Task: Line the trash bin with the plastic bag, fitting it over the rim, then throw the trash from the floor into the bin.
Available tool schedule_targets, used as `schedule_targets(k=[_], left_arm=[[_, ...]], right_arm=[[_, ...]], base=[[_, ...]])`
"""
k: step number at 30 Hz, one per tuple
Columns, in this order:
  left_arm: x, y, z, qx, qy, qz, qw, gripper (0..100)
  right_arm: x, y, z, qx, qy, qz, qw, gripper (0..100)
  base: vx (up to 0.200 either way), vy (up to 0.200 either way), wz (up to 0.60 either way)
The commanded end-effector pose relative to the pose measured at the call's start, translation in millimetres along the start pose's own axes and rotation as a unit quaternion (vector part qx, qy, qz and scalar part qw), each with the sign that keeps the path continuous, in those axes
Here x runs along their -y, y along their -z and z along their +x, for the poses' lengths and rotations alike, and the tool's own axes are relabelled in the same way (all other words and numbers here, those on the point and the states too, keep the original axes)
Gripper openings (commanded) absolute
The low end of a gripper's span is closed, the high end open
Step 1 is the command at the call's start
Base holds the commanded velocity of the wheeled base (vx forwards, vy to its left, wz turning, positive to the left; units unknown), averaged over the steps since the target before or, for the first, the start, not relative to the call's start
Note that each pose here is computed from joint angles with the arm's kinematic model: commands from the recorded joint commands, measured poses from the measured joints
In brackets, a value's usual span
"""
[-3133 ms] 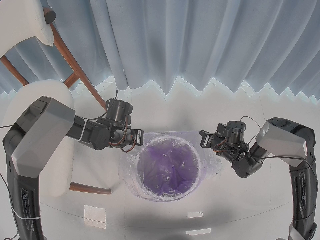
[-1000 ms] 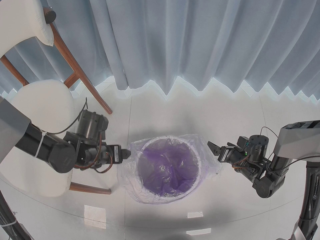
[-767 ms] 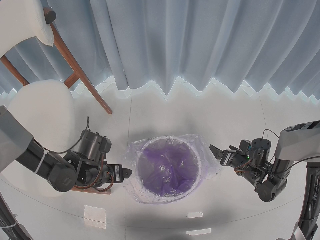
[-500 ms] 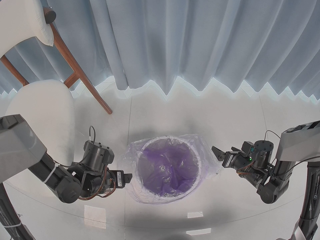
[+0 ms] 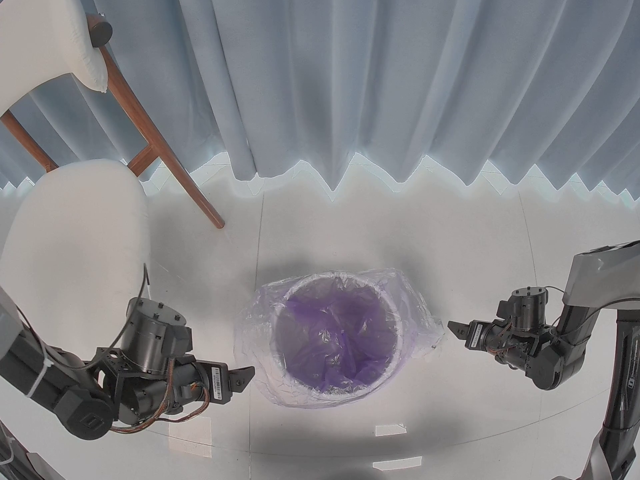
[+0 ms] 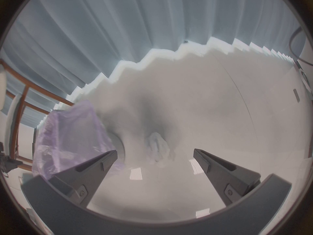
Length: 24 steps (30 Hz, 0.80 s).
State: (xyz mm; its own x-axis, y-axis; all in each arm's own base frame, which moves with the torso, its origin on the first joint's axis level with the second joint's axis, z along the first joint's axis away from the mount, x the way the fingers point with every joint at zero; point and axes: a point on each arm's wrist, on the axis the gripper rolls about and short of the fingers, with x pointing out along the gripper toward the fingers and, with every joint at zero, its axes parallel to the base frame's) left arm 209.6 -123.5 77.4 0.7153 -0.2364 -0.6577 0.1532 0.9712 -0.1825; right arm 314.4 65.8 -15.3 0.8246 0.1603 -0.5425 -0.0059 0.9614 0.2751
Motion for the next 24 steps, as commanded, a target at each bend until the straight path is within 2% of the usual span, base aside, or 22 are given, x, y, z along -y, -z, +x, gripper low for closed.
schedule_targets(k=[1,4,7,9,14,18,24], left_arm=[[-1,-2,-30,0.039,0.023,-0.001,0.999,100],[-1,-11,-42,0.091,0.038,-0.014,0.995,100],[-6,-14,-50,0.123,0.042,-0.022,0.9913,100],[-12,-18,-55,0.138,0.034,-0.024,0.9896,100],[-29,-22,-55,0.148,-0.003,-0.027,0.9886,100],[-32,-23,-55,0.151,-0.008,-0.031,0.988,100],[-32,-21,-62,0.154,-0.004,-0.023,0.9878,100]], right_arm=[[22,-18,33,-0.037,0.023,0.021,0.9988,100],[18,-28,50,-0.041,0.021,-0.003,0.9989,100],[19,-21,69,-0.076,0.025,-0.036,0.9962,100],[19,-21,80,-0.079,0.023,-0.053,0.9952,100],[12,-11,98,-0.096,0.017,-0.068,0.9929,100],[9,-17,103,-0.133,0.021,-0.069,0.9884,100],[6,-22,107,-0.133,0.019,-0.069,0.9885,100]], base=[[0.0,0.0,0.0],[0.0,0.0,0.0],[0.0,0.0,0.0],[0.0,0.0,0.0],[0.0,0.0,0.0],[0.0,0.0,0.0],[-0.033,0.0,0.0]])
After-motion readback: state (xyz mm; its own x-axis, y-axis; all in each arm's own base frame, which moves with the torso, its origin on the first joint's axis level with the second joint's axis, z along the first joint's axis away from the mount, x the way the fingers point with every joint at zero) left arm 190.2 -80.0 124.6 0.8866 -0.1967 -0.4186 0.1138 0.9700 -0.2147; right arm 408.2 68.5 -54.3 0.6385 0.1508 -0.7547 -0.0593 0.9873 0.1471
